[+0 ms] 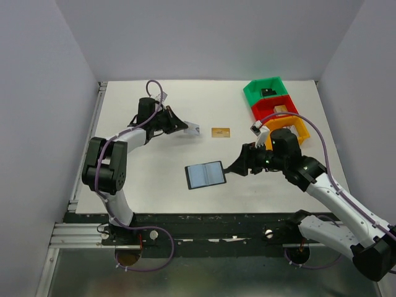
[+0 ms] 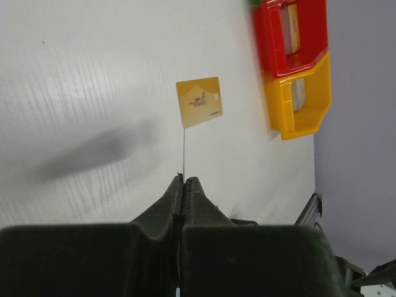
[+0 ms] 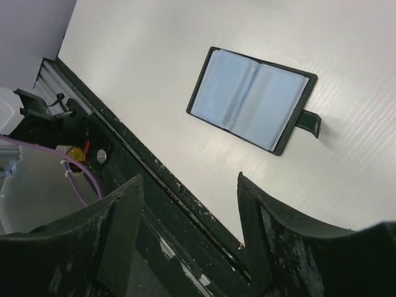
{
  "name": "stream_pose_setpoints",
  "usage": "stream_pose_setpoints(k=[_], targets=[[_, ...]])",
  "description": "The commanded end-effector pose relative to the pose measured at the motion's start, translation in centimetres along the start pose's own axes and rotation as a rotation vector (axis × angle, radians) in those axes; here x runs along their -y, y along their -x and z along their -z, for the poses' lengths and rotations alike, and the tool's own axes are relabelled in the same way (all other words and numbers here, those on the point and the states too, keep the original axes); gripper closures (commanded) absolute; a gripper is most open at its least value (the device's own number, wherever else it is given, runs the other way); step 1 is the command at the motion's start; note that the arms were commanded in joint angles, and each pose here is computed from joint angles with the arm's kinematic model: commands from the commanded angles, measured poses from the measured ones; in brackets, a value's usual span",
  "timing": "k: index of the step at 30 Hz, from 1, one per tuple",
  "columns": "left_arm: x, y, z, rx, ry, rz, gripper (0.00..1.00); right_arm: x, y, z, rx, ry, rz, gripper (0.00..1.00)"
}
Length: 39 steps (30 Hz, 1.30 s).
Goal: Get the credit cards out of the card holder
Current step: Place the credit card at the center of the board.
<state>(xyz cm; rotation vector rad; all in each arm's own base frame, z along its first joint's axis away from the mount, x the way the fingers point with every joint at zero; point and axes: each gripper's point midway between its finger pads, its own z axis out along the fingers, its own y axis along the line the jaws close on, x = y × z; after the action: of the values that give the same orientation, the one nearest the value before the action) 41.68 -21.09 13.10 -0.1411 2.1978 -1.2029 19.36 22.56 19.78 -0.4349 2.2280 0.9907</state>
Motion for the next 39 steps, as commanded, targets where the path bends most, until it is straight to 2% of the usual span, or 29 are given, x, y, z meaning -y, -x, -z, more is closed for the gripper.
stream_pose_setpoints(k=[1,14,28,30,39], targets=[[-0.6,1.2,-1.7,-0.016,-0.016,-0.026,1.0,0.5,-0.6,-0.3,-0.009,-0.006,0.008,0.31],[-3.9,1.0,-5.5,-0.05,-0.013,0.061,1.0,0.9,-1.6,-1.1,-0.042,0.001,-0.006,0.31],[-4.2,-0.3,-6.9,-0.081,-0.072,0.095,0.99,1.2,-1.8,-1.7,-0.073,-0.004,-0.018,0.31],[-4.1,-0.5,-7.1,-0.087,-0.081,0.093,0.96,1.2,-1.8,-1.7,-0.074,-0.007,-0.017,0.31],[-3.5,-0.3,-7.0,-0.107,-0.1,0.059,0.67,1.4,-1.9,-1.9,-0.096,-0.016,-0.014,0.31]])
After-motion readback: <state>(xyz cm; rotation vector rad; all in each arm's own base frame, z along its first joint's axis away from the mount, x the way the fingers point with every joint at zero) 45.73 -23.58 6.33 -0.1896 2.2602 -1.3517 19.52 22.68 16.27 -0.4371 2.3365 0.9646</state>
